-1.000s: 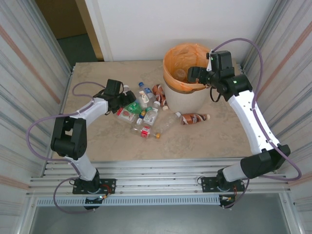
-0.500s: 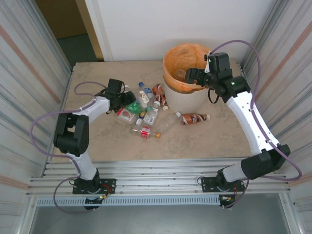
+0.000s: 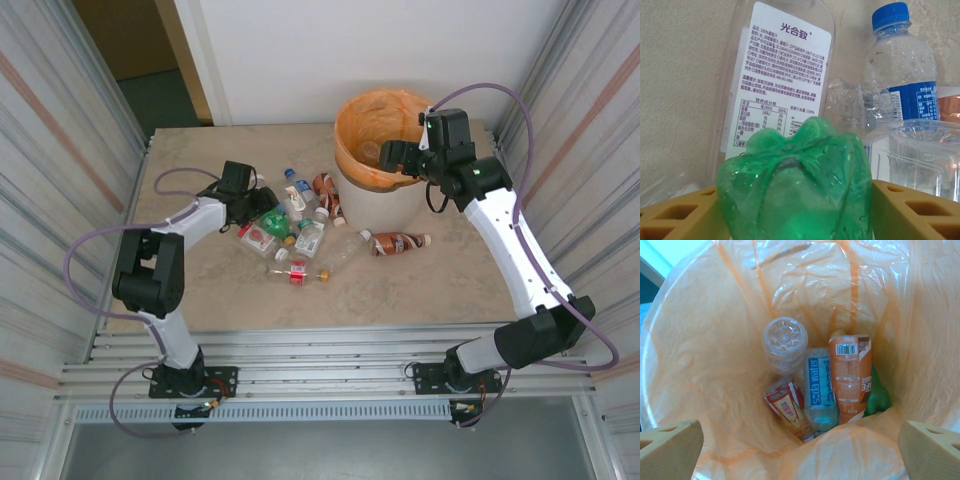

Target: Put the plastic bottles in the bin

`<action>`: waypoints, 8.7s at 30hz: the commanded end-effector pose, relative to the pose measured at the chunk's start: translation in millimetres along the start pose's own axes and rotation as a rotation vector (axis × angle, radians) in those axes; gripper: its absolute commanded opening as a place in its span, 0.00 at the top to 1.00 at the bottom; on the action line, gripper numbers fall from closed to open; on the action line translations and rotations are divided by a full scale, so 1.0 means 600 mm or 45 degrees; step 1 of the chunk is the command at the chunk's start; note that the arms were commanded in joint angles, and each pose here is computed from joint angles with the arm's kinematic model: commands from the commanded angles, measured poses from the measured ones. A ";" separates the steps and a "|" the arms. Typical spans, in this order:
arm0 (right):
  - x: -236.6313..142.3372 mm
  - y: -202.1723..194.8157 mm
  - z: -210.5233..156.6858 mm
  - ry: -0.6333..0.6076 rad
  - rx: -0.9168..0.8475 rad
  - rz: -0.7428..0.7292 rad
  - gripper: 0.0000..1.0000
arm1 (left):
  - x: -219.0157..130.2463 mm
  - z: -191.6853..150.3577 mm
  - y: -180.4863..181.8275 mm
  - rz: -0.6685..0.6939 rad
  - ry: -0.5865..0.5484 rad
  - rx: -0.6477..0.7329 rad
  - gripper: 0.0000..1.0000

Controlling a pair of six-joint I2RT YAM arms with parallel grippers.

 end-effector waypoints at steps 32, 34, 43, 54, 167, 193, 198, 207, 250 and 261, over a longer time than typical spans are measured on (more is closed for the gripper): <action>-0.041 0.183 -0.097 0.005 -0.296 0.435 0.02 | -0.157 0.012 -0.068 -0.399 -0.038 0.013 0.59; -0.032 0.214 -0.120 0.045 -0.328 0.509 0.02 | -0.181 0.008 -0.078 -0.454 -0.033 0.027 0.58; 0.029 0.335 -0.193 0.160 -0.489 0.651 0.02 | -0.269 -0.010 -0.112 -0.677 -0.027 0.039 0.58; 0.086 0.434 -0.219 0.176 -0.513 0.773 0.00 | -0.297 -0.039 -0.130 -0.757 -0.007 0.037 0.59; -0.040 -0.004 0.042 -0.033 -0.033 -0.002 0.02 | -0.130 -0.104 0.089 0.132 0.019 -0.359 0.02; -0.022 -0.003 -0.023 0.025 -0.027 0.087 0.02 | -0.014 -0.080 0.085 0.435 0.077 -0.305 0.05; -0.019 0.004 -0.027 0.033 -0.017 0.133 0.02 | 0.005 -0.083 0.088 0.446 0.091 -0.323 0.10; -0.027 0.006 -0.025 0.011 -0.015 0.146 0.02 | 0.020 -0.079 0.096 0.456 0.081 -0.363 0.23; -0.007 0.354 -0.154 0.144 -0.193 0.980 0.02 | -0.283 -0.014 -0.084 -0.507 -0.094 -0.237 0.47; 0.076 0.439 -0.203 0.283 -0.120 1.089 0.18 | -0.296 -0.027 -0.106 -0.620 -0.047 -0.251 0.47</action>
Point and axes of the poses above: each hand's point on the last joint's axis, 136 mm out from that joint toward the fingers, its own x axis out along the fingers, its own y axis along the line the jaws close on, z = x × y, the point moved 3 cm from there along -x, back along the fingers, and after that the axes turned 2 degrees about -x, right-handed, at the moved point
